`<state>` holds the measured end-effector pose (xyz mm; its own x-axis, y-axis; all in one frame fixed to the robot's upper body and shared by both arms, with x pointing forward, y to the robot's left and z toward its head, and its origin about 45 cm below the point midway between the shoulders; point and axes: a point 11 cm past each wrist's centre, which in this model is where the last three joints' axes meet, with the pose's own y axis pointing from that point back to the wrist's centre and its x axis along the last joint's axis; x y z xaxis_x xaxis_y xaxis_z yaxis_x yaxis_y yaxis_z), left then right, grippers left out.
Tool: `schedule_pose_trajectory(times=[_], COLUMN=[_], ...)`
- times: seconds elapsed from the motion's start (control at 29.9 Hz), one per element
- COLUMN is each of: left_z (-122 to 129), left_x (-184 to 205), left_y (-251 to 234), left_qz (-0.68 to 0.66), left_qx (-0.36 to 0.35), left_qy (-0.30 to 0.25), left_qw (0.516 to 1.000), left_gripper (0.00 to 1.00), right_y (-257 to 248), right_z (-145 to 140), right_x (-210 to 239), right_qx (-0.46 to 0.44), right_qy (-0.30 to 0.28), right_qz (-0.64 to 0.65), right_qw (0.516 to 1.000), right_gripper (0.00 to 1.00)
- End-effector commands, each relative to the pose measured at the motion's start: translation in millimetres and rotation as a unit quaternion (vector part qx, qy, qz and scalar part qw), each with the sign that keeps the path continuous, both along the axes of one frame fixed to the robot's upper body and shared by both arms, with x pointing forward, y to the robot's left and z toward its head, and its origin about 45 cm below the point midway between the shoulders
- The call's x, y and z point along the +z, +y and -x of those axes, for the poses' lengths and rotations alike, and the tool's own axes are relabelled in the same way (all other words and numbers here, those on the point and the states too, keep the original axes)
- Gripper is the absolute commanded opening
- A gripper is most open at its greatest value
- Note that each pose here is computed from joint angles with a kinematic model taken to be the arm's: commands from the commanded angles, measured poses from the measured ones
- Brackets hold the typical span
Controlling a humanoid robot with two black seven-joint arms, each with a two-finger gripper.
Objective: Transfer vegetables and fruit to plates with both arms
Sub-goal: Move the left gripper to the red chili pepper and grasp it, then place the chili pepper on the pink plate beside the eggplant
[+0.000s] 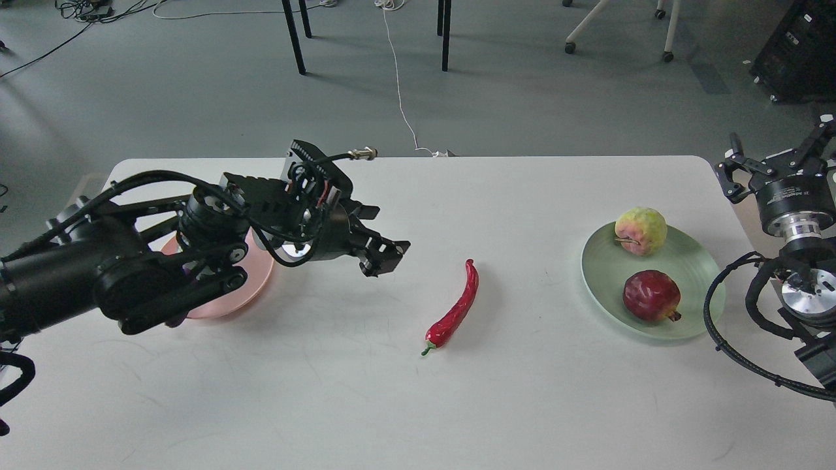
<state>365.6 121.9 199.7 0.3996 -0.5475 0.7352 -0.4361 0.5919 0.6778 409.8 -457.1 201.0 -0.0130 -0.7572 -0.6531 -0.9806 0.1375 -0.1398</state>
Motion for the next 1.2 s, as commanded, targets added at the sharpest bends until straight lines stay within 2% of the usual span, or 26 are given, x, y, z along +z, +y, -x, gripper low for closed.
schedule_pose_trajectory(times=[0.0,0.43,0.63,0.73,0.97,1.1,1.17], left_z=[17.8,46.8,61.0,63.4,57.2,46.9,37.2], left_x=[-22.5,-45.8,-78.0,-83.3,-90.9,-78.7,-57.6], left_y=[-31.8,-75.6,-67.5,-65.0,-48.5,-40.5,-33.0], left_qz=[-0.015,-0.005,-0.043,-0.050,-0.067,-0.057,-0.036], left_qx=[-0.028,-0.032,-0.034,-0.036,-0.020,-0.010,0.001], left_qy=[-0.010,0.006,0.015,0.017,0.024,0.020,0.010], left_qw=[0.999,0.999,0.998,0.998,0.997,0.998,0.999], left_gripper=[0.74,0.72,0.69,0.60,0.19,0.14,0.14], right_y=[-7.2,-2.8,-5.9,-7.1,-8.5,-10.5,-10.3], right_z=[2.2,1.5,1.7,2.0,2.8,4.3,4.3], right_x=[2.4,-0.1,2.2,2.9,2.5,0.6,0.1], right_qx=[-0.005,-0.001,-0.003,-0.003,-0.005,-0.007,-0.008], right_qy=[0.000,0.002,0.001,0.001,0.002,0.005,0.005], right_qz=[0.006,0.004,0.007,0.009,0.009,0.011,0.011], right_qw=[1.000,1.000,1.000,1.000,1.000,1.000,1.000], right_gripper=[0.99,0.99,0.99,0.99,0.99,0.99,0.99])
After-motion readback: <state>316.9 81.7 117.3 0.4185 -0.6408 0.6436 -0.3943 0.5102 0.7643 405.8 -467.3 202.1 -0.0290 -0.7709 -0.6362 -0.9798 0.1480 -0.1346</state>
